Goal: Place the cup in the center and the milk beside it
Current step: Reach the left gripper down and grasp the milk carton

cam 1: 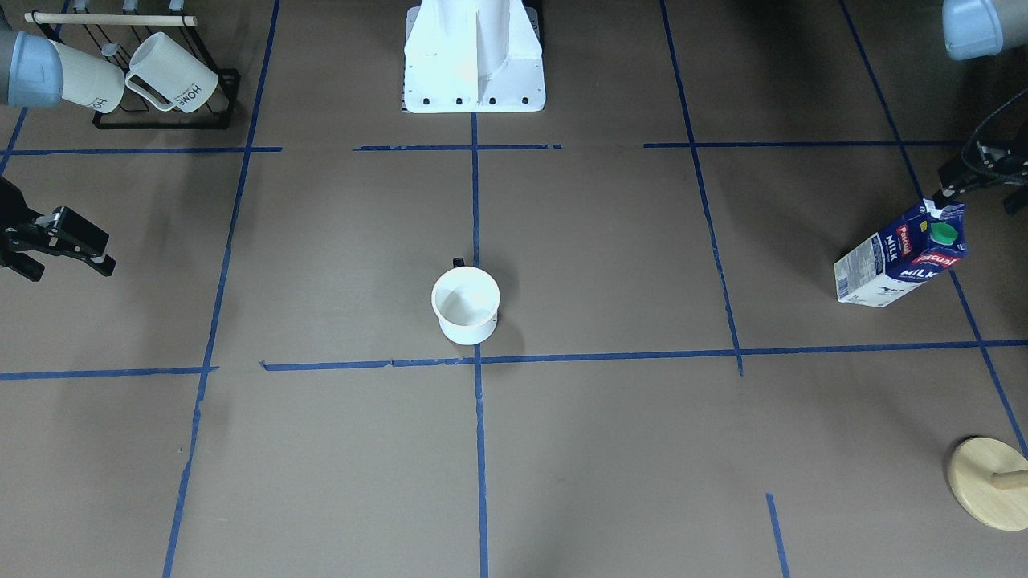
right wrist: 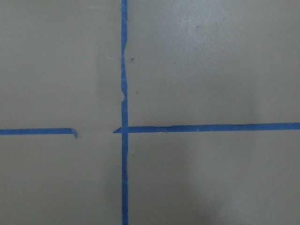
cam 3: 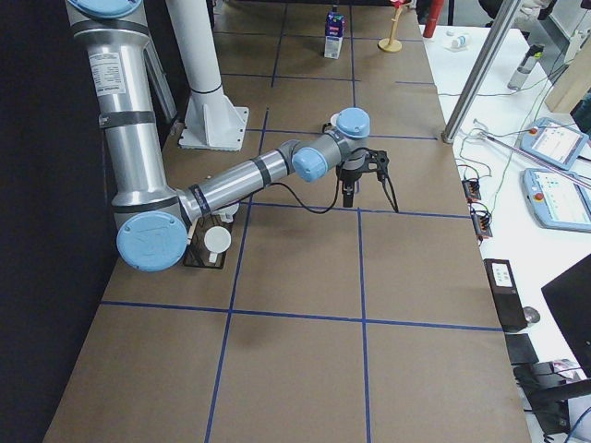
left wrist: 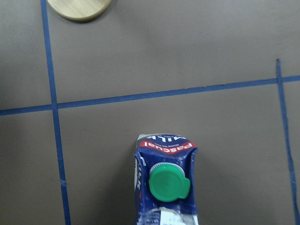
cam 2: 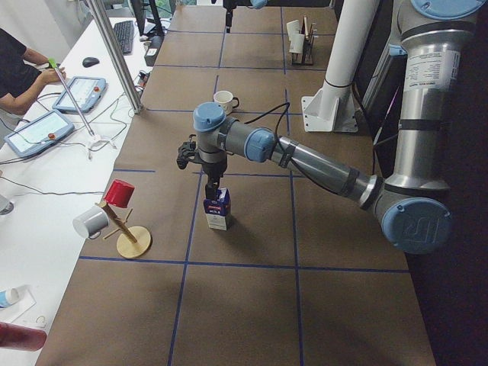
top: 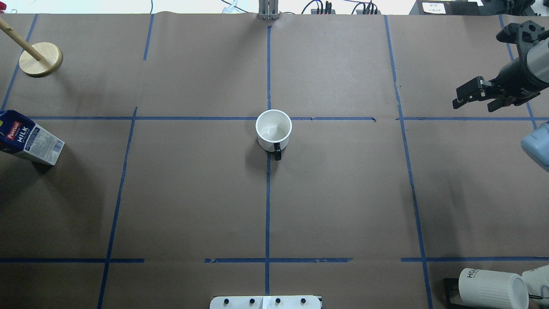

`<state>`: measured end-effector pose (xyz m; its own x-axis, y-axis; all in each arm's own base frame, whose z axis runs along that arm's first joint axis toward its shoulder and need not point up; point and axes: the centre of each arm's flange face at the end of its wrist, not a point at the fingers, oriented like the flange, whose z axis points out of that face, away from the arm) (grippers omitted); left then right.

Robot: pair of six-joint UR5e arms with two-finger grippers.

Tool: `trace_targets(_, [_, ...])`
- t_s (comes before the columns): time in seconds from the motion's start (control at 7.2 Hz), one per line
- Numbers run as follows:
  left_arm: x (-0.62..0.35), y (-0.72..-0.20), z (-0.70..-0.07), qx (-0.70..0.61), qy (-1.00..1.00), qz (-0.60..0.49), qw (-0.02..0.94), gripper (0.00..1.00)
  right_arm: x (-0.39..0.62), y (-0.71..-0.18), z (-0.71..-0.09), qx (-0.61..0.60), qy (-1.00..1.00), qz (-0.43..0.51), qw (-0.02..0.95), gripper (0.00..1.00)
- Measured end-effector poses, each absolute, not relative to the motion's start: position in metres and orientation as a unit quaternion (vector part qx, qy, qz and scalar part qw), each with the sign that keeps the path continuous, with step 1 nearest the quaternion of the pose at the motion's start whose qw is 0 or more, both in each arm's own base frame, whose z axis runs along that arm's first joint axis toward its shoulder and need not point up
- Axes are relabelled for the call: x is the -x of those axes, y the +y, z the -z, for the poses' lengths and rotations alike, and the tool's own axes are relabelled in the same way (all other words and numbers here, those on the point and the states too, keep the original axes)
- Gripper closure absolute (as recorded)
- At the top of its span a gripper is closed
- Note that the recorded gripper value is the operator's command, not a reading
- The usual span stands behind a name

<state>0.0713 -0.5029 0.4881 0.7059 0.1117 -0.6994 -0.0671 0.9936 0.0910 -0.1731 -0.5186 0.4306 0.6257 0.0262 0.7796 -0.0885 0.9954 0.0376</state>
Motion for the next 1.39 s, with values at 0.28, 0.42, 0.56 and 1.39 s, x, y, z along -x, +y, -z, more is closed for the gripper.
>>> trace_targets(0.28, [-0.090,-0.509,-0.493,-0.018,0.380,-0.060,0.923,0.00,0.172,-0.517,-0.434,-0.036,-0.429,-0.033,0.902,0.00])
trace_targets(0.42, [-0.100,-0.509,-0.496,-0.015,0.380,-0.069,0.922,0.00,0.171,-0.516,-0.434,-0.036,-0.429,-0.033,0.902,0.00])
trace_targets(0.56, [-0.108,-0.510,-0.502,-0.013,0.380,-0.076,0.922,0.00,0.171,-0.516,-0.434,-0.037,-0.429,-0.033,0.902,0.00])
trace_targets(1.39, [-0.127,-0.519,-0.537,-0.005,0.380,-0.087,0.921,0.93,0.172,-0.516,-0.434,-0.036,-0.430,-0.033,0.902,0.00])
